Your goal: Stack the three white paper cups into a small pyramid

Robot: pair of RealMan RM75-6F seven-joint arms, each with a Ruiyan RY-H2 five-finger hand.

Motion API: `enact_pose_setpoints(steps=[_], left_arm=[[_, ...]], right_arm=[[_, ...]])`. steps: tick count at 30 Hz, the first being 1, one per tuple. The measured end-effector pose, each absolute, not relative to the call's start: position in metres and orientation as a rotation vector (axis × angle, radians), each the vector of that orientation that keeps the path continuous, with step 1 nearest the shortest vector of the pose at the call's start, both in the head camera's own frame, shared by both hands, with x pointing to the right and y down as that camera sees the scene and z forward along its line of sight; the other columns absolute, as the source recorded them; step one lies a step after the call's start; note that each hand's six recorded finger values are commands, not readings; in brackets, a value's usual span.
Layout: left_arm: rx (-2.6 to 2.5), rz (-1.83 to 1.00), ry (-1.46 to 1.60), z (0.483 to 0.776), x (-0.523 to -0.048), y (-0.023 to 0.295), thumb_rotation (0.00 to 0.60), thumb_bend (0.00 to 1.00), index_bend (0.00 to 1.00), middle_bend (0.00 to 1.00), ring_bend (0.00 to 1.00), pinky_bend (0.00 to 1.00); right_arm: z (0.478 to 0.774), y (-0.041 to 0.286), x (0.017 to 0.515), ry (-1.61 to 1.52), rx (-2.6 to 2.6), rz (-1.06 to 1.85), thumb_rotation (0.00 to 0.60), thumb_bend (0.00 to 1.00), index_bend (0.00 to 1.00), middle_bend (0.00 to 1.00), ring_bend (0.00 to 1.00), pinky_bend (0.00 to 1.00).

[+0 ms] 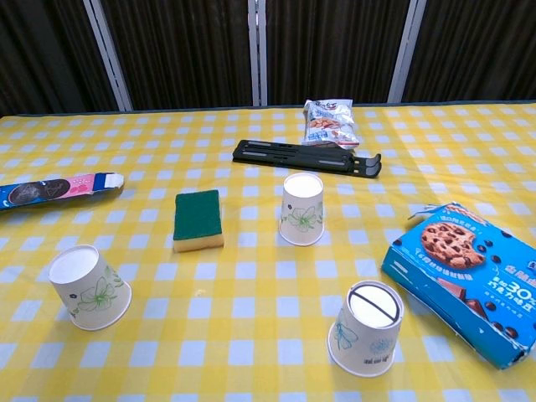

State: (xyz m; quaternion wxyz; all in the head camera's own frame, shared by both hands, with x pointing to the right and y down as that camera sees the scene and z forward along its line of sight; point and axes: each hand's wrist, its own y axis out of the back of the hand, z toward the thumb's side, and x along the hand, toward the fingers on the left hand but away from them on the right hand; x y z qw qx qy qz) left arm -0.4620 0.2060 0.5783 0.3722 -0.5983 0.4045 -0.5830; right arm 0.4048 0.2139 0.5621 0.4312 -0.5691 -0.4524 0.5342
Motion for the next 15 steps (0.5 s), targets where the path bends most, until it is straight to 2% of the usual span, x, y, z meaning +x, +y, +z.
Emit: enact_pose_setpoints(steps=[15], left_arm=[[-1.546, -1.489, 1.019, 0.5792, -0.4591, 0.2068, 0.600, 0.19, 0.00, 0.00, 0.00, 0.00]], right_arm=[[0.5628, 0.2155, 0.4004, -1.113, -1.452, 1.305, 0.600, 0.10, 0.00, 0.00, 0.00, 0.00]])
